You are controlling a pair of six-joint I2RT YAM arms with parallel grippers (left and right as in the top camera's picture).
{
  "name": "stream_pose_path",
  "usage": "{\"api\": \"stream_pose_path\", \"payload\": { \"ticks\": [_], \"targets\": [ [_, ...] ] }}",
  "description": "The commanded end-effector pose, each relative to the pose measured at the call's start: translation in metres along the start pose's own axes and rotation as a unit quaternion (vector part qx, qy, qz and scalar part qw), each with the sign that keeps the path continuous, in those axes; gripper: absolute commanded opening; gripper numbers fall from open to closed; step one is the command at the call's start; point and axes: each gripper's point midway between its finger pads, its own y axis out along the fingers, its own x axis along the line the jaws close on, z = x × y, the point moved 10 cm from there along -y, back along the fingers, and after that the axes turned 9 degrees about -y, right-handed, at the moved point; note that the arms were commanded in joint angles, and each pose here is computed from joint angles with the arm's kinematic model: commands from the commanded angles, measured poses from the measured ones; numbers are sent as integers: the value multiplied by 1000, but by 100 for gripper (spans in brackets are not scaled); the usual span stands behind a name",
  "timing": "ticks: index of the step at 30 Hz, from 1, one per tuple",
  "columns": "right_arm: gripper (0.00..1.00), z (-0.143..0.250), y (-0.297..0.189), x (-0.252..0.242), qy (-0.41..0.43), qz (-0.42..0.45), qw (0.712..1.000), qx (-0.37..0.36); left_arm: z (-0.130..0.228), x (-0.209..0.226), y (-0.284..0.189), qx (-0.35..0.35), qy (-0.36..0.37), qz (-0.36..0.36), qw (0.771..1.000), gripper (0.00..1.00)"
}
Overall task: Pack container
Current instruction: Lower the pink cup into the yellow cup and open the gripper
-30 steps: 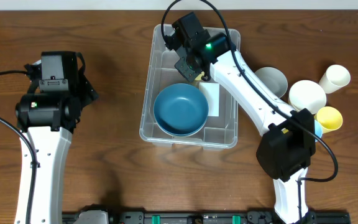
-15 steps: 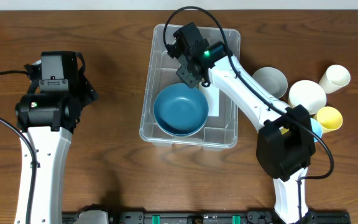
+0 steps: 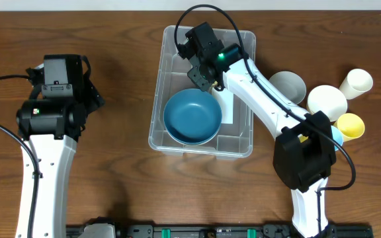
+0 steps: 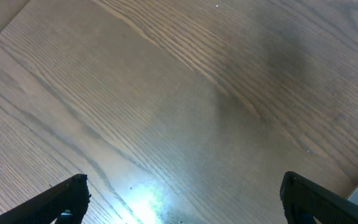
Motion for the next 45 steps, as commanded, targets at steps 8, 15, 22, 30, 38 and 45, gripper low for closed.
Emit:
{"api": "stream_pose_path", "payload": {
  "ticks": [8, 15, 22, 30, 38, 45],
  "targets": [
    [52, 11, 18, -13, -6, 0, 1000, 17, -2, 3, -2, -8, 0, -8, 1000, 98],
    [45, 9, 25, -13, -10, 2, 1000, 12, -2, 3, -2, -8, 0, -8, 1000, 98],
    [40, 10, 27, -12, -11, 0, 1000, 14, -2, 3, -2, -8, 0, -8, 1000, 98],
    [29, 12, 36, -9, -13, -5, 1000, 24, -2, 3, -2, -8, 0, -8, 1000, 98],
    [13, 10, 36, -10, -15, -1, 1000, 16, -2, 3, -2, -8, 0, -8, 1000, 98],
    [11, 9, 37, -12, -22, 5, 1000, 14, -2, 3, -2, -8, 0, -8, 1000, 98]
  ]
}}
